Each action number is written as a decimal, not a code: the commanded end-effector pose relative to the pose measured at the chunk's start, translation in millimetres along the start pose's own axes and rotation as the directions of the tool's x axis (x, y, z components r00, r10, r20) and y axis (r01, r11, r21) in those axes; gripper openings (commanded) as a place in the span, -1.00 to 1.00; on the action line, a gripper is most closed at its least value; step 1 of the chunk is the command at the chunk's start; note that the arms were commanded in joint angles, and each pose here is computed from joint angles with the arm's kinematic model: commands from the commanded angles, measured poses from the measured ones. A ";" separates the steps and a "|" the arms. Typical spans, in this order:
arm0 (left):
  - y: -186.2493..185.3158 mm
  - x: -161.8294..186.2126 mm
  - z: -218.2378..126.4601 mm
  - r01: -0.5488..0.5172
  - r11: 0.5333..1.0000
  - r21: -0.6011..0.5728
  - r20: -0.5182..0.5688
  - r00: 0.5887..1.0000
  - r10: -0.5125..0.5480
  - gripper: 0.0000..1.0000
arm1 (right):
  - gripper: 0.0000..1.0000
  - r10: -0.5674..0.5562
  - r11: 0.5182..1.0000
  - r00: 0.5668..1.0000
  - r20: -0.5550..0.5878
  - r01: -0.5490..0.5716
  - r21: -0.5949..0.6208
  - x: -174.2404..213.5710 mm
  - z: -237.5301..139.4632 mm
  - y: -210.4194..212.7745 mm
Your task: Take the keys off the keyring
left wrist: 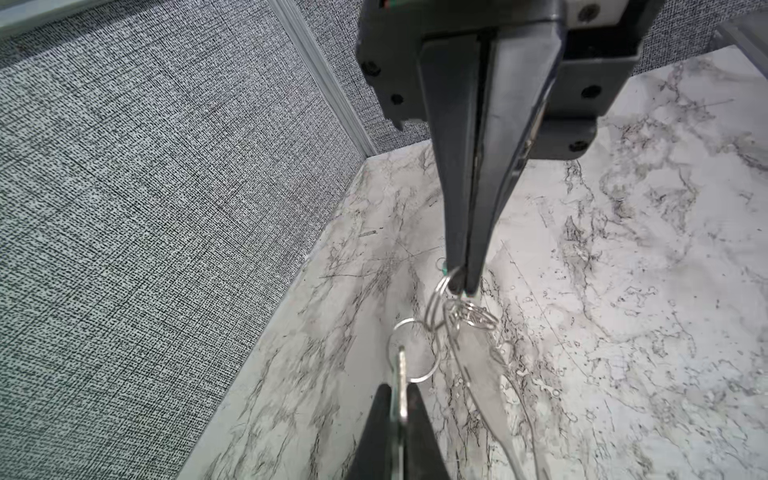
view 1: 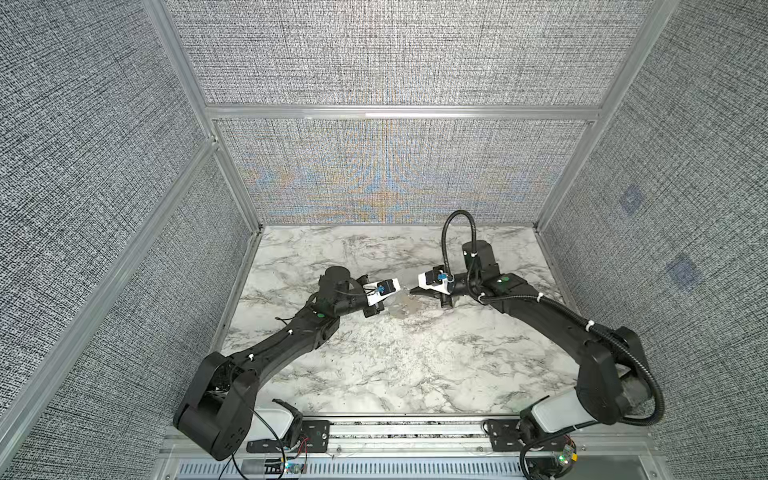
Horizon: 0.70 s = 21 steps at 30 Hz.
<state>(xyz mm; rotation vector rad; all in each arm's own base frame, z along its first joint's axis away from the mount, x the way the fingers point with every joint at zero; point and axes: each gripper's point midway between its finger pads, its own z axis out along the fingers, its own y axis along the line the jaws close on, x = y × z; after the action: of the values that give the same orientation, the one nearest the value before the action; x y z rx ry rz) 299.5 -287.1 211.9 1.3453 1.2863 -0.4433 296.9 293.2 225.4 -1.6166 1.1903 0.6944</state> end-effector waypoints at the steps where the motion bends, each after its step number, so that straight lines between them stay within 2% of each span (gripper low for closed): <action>1: 0.0 -3.0 -1.6 -0.036 0.999 0.017 -0.004 0.999 0.037 -1.00 | -1.00 -0.020 1.000 1.000 -0.006 0.020 -0.013 1.1 -0.2 2.6; 9: -0.3 -10.5 -1.5 -0.080 0.996 0.050 0.004 0.997 0.080 -1.00 | -1.00 -0.036 0.999 0.998 -0.045 0.036 -0.007 9.5 2.1 -0.2; 21: 2.7 -22.1 1.8 -0.087 0.994 0.066 0.038 0.996 0.084 -1.00 | -1.00 -0.032 0.999 0.996 -0.083 0.034 0.022 16.5 5.8 -13.1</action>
<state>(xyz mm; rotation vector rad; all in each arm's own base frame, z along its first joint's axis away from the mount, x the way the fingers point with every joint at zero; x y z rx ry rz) 296.6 -293.5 223.9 1.4376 1.2243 -0.4386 314.4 293.8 215.6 -1.6437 1.2233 0.6138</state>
